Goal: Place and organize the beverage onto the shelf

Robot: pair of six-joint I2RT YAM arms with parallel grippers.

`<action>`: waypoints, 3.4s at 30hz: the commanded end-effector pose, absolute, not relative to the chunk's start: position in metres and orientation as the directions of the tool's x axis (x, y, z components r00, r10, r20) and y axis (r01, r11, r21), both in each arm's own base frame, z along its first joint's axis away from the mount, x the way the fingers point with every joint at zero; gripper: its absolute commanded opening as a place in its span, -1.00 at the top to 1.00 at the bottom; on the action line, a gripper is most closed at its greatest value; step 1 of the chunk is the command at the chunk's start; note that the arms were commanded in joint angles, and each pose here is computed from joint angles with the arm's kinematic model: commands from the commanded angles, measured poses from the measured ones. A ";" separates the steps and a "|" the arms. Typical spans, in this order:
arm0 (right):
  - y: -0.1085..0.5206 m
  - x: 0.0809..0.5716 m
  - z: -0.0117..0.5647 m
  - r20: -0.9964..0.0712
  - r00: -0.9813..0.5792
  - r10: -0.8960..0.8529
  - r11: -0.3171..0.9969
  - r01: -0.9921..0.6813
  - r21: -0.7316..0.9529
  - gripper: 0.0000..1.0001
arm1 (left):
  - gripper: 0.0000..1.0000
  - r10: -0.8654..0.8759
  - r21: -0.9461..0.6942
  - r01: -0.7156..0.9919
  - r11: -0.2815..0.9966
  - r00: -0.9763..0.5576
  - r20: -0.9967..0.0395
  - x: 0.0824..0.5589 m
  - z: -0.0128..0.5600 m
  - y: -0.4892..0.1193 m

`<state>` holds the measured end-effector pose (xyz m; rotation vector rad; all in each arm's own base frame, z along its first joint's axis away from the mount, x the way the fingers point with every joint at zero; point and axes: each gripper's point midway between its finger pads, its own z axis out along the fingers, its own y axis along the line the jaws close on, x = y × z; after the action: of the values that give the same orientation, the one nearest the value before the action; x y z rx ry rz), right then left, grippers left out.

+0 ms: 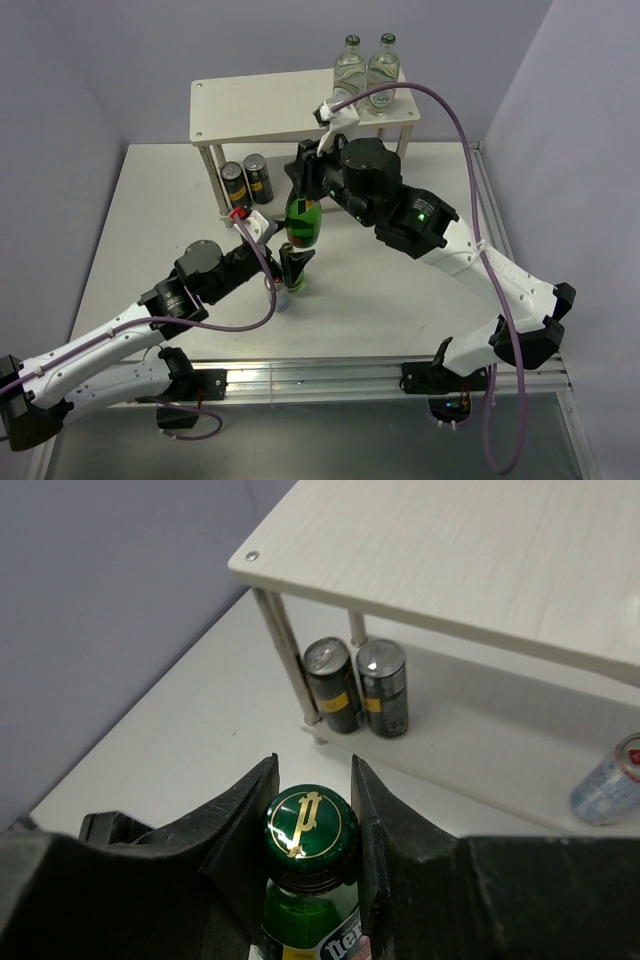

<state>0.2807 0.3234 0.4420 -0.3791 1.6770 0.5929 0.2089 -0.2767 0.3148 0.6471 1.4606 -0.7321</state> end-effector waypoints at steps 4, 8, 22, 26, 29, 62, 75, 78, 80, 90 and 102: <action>0.351 0.244 0.496 -0.929 -0.238 0.284 0.626 -0.688 0.367 1.00 | -0.83 -0.122 -0.031 0.754 0.656 0.066 -0.990 0.213 0.359 -0.274; 0.357 0.232 0.496 -0.923 -0.258 0.285 0.596 -0.707 0.381 1.00 | -0.82 -0.108 -0.020 0.728 0.685 0.074 -0.991 0.220 0.363 -0.271; 0.365 0.219 0.501 -0.908 -0.298 0.293 0.536 -0.735 0.415 1.00 | -0.24 -0.075 -0.016 0.710 0.704 0.051 -0.996 0.228 0.350 -0.276; 0.369 0.215 0.502 -0.902 -0.313 0.298 0.512 -0.745 0.428 1.00 | 0.18 -0.069 -0.017 0.706 0.708 0.046 -0.997 0.230 0.348 -0.276; 0.375 0.211 0.500 -0.901 -0.323 0.290 0.493 -0.757 0.430 1.00 | 0.95 -0.065 -0.021 0.700 0.714 0.037 -0.997 0.232 0.344 -0.277; 0.415 0.173 0.522 -0.923 -0.255 0.287 0.249 -0.911 0.329 0.67 | 0.99 -0.084 -0.059 0.627 0.777 0.011 -0.996 0.248 0.325 -0.273; 0.426 0.176 0.509 -0.935 -0.248 0.252 0.263 -0.913 0.313 -0.96 | 0.99 -0.082 -0.049 0.601 0.798 0.028 -0.996 0.252 0.329 -0.267; 0.426 0.178 0.509 -0.936 -0.244 0.254 0.273 -0.910 0.312 -0.99 | 0.99 -0.078 -0.046 0.597 0.801 0.027 -0.997 0.253 0.327 -0.266; 0.426 0.180 0.508 -0.936 -0.243 0.255 0.281 -0.908 0.312 -0.99 | 0.99 -0.077 -0.046 0.592 0.805 0.026 -0.997 0.254 0.325 -0.266; 0.399 0.172 0.535 -0.935 -0.144 0.324 0.289 -0.926 0.243 -1.00 | 0.99 -0.044 -0.026 0.565 0.825 0.018 -0.999 0.262 0.316 -0.265; 0.372 0.139 0.563 -0.923 -0.173 0.345 0.190 -0.950 0.249 -1.00 | 0.99 -0.014 -0.011 0.538 0.843 0.001 -1.000 0.272 0.305 -0.261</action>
<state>0.2427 0.3843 0.4657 -0.5487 1.5217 0.9379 0.2441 -0.2693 0.3621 0.4243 1.3321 -0.6203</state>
